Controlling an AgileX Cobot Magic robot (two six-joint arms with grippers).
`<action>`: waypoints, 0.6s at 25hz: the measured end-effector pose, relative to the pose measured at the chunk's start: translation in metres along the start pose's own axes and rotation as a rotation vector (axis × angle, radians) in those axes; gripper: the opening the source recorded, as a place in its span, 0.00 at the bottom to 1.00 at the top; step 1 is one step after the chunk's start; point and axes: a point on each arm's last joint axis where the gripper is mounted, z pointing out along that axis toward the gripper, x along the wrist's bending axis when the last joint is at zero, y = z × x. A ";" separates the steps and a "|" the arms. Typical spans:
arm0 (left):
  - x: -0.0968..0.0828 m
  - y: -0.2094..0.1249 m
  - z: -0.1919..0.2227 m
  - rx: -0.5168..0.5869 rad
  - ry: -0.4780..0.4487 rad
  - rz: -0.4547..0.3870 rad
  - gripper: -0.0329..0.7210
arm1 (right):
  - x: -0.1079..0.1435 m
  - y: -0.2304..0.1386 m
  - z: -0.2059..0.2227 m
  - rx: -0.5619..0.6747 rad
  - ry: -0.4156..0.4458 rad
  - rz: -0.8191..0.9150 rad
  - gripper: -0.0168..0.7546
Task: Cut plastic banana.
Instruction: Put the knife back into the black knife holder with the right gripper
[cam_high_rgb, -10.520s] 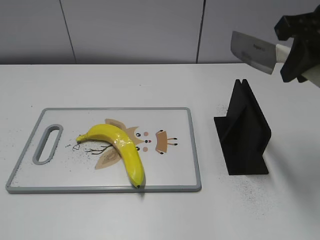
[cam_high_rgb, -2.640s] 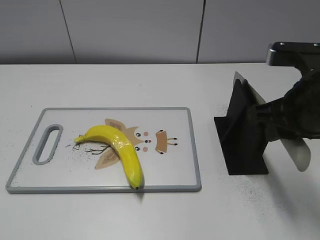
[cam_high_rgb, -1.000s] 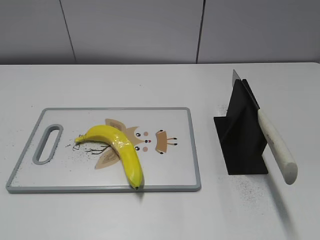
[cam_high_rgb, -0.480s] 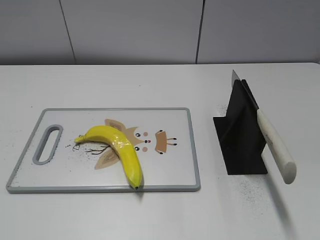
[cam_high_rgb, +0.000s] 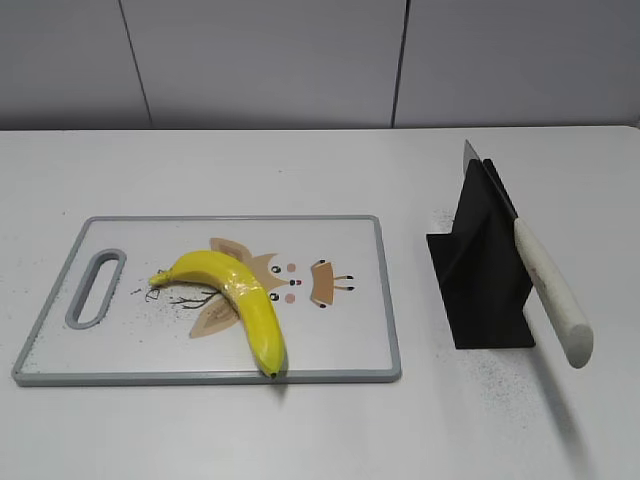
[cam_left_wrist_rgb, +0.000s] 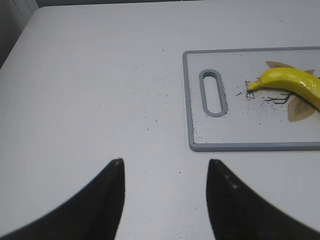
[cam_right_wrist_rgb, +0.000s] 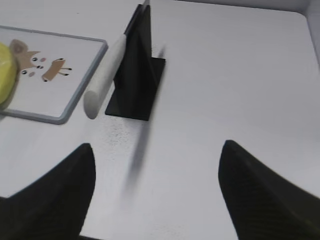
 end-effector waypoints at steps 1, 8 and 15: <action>0.000 0.000 0.000 0.000 0.000 0.000 0.70 | 0.000 0.000 0.000 -0.001 -0.024 0.012 0.77; 0.000 0.000 0.000 0.000 -0.002 -0.001 0.70 | 0.001 0.000 -0.001 -0.007 -0.177 0.086 0.77; 0.000 0.000 0.000 -0.001 -0.005 -0.003 0.70 | 0.002 -0.001 -0.001 -0.011 -0.288 0.142 0.77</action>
